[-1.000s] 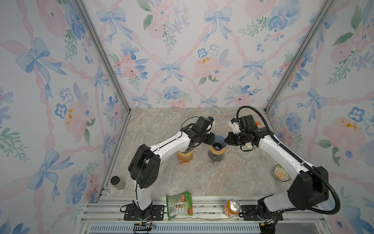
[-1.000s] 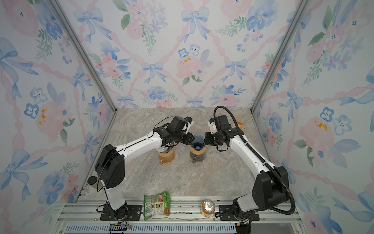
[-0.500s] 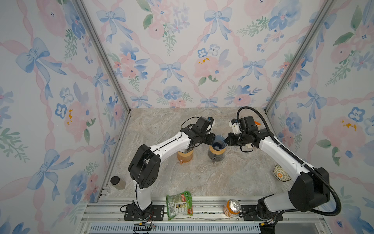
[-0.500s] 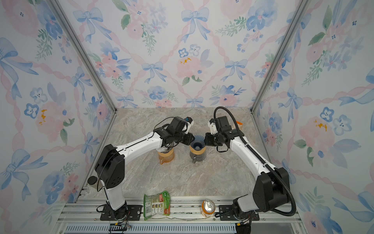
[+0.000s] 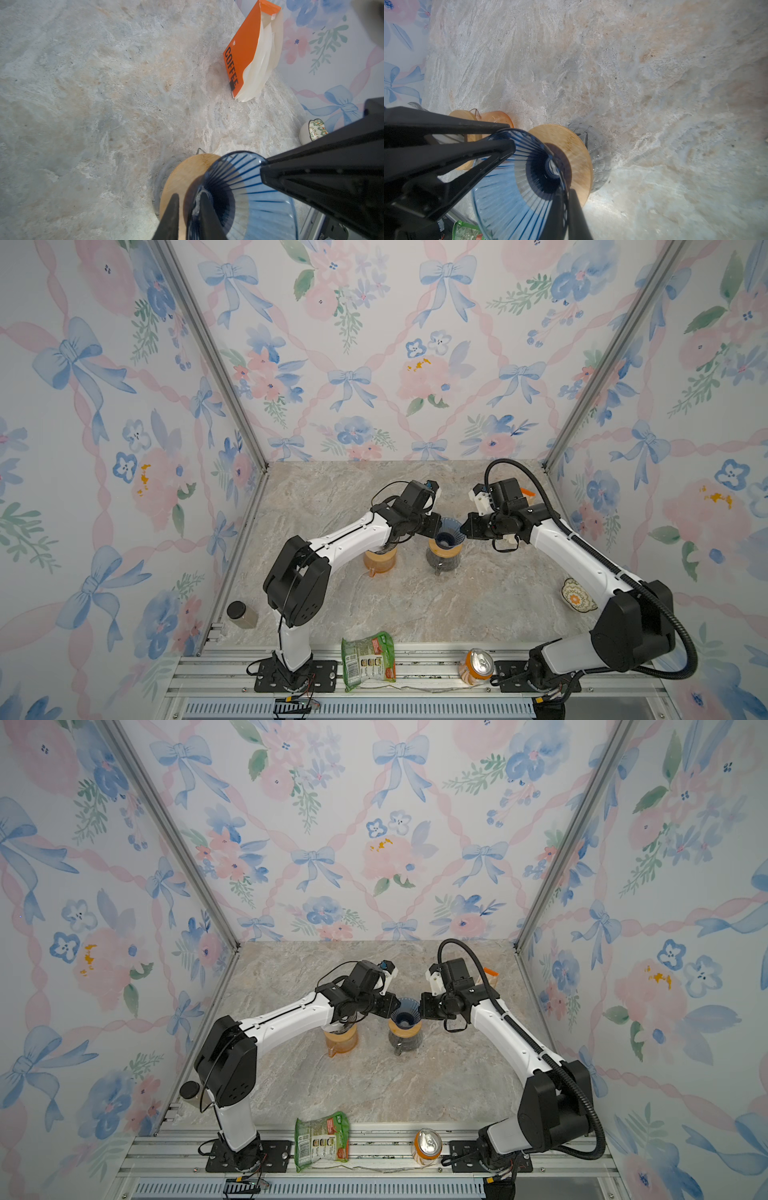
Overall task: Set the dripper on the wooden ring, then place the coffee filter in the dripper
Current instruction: 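Hold the blue dripper seated on the ring with both grippers, then release the dripper and move the right gripper to the COFFEE filter pack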
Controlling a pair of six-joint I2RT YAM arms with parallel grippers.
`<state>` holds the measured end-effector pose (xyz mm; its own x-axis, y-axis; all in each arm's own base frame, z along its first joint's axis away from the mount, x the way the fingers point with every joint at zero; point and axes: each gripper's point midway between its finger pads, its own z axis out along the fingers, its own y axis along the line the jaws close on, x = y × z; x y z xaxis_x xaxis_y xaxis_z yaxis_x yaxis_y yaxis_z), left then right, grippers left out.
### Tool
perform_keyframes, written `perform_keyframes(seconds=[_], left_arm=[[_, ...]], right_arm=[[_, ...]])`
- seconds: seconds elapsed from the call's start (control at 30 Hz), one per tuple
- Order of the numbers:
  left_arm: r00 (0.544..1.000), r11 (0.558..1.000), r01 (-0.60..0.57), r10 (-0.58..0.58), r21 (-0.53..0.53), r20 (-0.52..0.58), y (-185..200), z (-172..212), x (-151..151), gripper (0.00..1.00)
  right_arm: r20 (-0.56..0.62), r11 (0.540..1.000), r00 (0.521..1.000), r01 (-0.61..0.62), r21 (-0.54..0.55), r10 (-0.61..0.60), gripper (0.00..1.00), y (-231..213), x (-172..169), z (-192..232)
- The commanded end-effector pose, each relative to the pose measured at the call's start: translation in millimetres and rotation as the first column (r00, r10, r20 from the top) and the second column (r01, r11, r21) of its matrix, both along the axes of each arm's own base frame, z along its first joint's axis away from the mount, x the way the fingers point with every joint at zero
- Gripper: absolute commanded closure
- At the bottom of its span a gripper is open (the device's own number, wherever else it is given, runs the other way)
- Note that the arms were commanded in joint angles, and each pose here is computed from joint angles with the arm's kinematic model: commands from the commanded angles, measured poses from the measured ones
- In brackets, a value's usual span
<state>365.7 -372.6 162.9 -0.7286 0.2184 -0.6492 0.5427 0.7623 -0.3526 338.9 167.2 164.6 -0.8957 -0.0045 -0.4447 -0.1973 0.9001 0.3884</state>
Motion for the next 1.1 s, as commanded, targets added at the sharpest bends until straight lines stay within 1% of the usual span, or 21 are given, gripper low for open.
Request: perform_keyframes(seconds=[0.0, 0.1, 0.23, 0.53, 0.67, 0.77, 1.07], left_arm=[[0.992, 0.988, -0.023, 0.041, 0.155, -0.116, 31, -50, -16, 0.81], [0.993, 0.988, -0.026, 0.043, 0.15, -0.113, 32, -47, -15, 0.81], [0.994, 0.99, -0.026, 0.039, 0.138, -0.099, 31, -39, -14, 0.81], [0.998, 0.996, -0.01, 0.015, 0.089, -0.056, 19, -12, -9, 0.78], [0.999, 0.997, -0.008, 0.011, 0.074, -0.033, 16, 0, -7, 0.74], [1.0, 0.997, -0.007, 0.008, 0.071, -0.019, 15, 5, -4, 0.72], [0.999, 0.999, 0.017, -0.019, 0.042, 0.03, 5, 26, 5, 0.61]], right_arm=[[-0.256, 0.981, 0.966, -0.021, -0.195, -0.031, 0.92, -33, -45, -62], [-0.252, 0.982, 0.967, -0.019, -0.187, -0.029, 0.92, -31, -44, -60], [-0.212, 0.988, 0.977, -0.015, -0.156, -0.019, 0.92, -26, -37, -43], [-0.1, 0.997, 0.995, -0.026, -0.068, 0.019, 0.83, -8, -12, 9], [-0.058, 0.998, 0.998, -0.033, -0.06, 0.03, 0.77, -5, -3, 26], [-0.041, 0.998, 0.999, -0.033, -0.063, 0.03, 0.76, -5, 1, 33], [0.021, 0.997, 1.0, -0.011, -0.076, 0.013, 0.72, -12, 9, 54]])
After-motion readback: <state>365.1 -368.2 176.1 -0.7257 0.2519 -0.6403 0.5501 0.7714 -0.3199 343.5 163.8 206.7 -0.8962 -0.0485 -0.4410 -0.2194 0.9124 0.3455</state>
